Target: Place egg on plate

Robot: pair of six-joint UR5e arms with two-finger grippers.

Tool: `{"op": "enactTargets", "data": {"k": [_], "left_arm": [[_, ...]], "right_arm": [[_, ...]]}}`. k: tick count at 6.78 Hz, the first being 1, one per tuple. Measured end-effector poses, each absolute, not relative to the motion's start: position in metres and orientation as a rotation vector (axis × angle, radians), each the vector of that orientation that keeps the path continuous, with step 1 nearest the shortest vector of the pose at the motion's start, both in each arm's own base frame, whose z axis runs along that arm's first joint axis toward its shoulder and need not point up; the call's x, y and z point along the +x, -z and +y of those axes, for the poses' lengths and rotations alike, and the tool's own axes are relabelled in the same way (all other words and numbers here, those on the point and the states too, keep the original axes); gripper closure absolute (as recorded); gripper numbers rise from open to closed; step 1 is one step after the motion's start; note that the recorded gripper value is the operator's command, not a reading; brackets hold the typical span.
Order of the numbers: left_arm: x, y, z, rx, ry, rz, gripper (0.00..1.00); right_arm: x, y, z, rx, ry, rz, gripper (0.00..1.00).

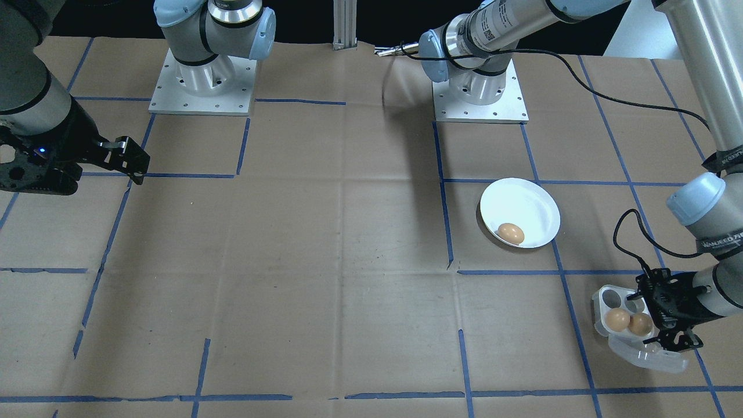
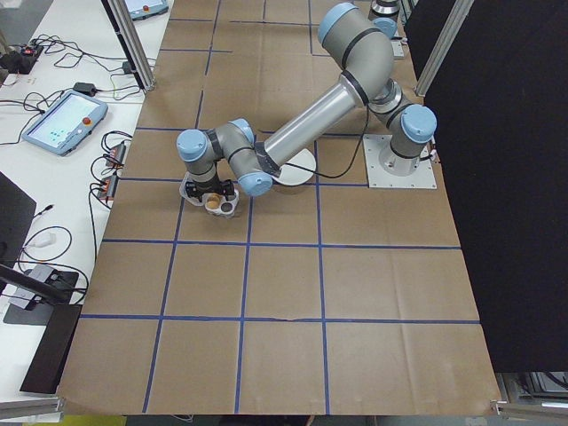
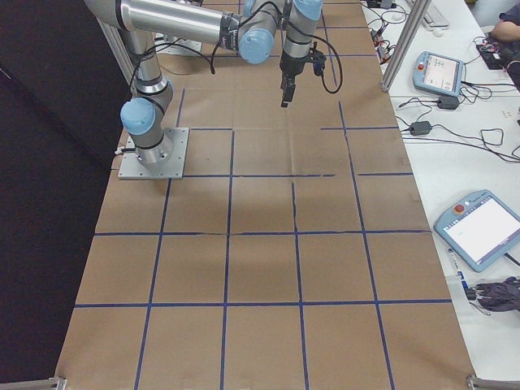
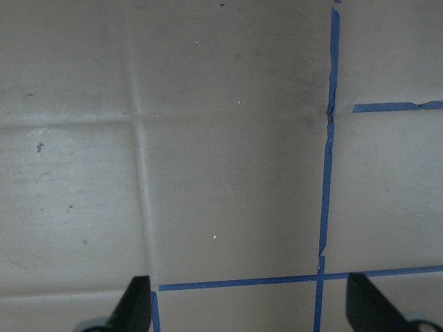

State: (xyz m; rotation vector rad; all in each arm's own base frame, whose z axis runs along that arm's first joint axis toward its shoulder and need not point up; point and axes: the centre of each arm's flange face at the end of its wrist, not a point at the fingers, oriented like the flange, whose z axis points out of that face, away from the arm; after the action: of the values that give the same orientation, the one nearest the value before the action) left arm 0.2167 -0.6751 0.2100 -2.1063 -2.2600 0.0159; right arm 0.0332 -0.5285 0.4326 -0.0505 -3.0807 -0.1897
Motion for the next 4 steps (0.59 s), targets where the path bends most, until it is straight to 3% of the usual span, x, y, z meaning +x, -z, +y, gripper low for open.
{"op": "enactTargets", "data": {"k": [4], "left_arm": [[0.2188, -0.2125, -0.6766, -2.107, -0.009, -2.26, 0.22]], "right_arm": [[0.0332, -0.4326, -0.5285, -0.05, 0.19, -3.081, 0.0]]}}
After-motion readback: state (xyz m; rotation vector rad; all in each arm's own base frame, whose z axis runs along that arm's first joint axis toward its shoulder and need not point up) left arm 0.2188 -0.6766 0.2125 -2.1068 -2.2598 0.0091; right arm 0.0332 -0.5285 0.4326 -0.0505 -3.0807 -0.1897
